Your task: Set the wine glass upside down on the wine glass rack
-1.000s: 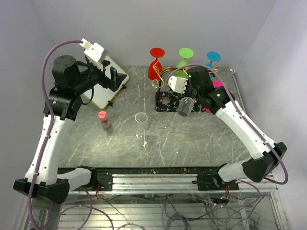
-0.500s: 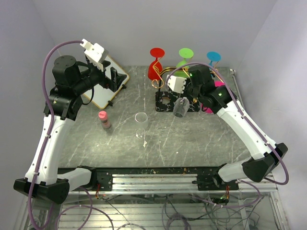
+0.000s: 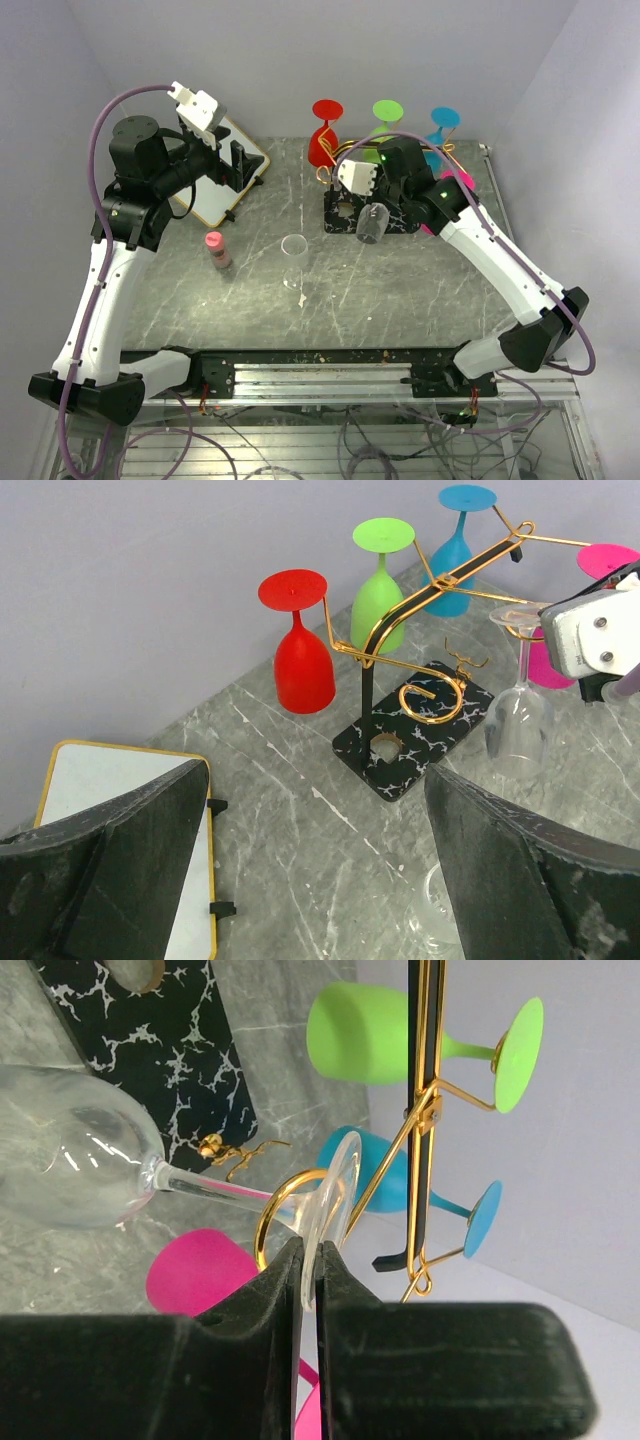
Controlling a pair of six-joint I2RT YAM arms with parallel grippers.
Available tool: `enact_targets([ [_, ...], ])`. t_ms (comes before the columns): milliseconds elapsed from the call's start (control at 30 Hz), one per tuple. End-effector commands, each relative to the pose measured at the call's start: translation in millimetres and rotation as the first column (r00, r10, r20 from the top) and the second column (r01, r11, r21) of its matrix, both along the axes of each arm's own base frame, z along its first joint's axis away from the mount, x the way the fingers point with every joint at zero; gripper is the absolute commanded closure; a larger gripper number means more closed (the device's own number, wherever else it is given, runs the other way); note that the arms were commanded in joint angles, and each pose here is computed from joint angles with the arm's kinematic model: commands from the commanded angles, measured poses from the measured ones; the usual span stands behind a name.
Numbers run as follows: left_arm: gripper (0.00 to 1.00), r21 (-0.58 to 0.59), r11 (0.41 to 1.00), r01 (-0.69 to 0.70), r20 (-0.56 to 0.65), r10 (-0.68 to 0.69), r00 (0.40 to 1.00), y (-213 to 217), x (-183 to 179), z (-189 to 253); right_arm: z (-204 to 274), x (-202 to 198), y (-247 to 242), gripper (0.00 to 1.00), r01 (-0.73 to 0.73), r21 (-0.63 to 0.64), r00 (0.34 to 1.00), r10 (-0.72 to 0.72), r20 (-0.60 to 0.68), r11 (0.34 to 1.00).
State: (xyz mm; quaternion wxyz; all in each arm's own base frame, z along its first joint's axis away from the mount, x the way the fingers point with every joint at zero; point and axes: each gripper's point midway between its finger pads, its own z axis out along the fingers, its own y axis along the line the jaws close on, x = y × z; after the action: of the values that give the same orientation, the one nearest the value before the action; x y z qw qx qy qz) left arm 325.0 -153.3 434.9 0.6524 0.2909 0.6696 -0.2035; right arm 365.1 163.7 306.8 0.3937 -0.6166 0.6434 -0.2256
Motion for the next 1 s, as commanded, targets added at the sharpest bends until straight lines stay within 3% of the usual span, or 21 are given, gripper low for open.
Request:
enact_targets([
  [0, 0.0, 0.007, 1.0, 0.019, 0.017, -0.019, 1.0, -1, -4, 2, 12, 3, 15, 0.91, -0.028, 0.043, 0.999, 0.026, 0.044, 0.999],
  [233, 0.0, 0.007, 1.0, 0.02, 0.016, -0.02, 1.0, -1, -4, 1, 9, -6, 27, 0.82, -0.078, 0.092, 0.997, 0.078, -0.003, 0.993],
  [600, 0.0, 0.013, 1.0, 0.022, 0.01, -0.022, 1.0, -1, -4, -2, 0, -9, 30, 0.85, -0.082, 0.096, 0.996, 0.086, -0.038, 0.992],
  [967, 0.0, 0.07, 0.996, 0.062, -0.017, -0.061, 0.998, -4, -3, -25, 0, -21, 39, 0.67, -0.134, 0.142, 0.986, 0.147, -0.083, 0.981],
])
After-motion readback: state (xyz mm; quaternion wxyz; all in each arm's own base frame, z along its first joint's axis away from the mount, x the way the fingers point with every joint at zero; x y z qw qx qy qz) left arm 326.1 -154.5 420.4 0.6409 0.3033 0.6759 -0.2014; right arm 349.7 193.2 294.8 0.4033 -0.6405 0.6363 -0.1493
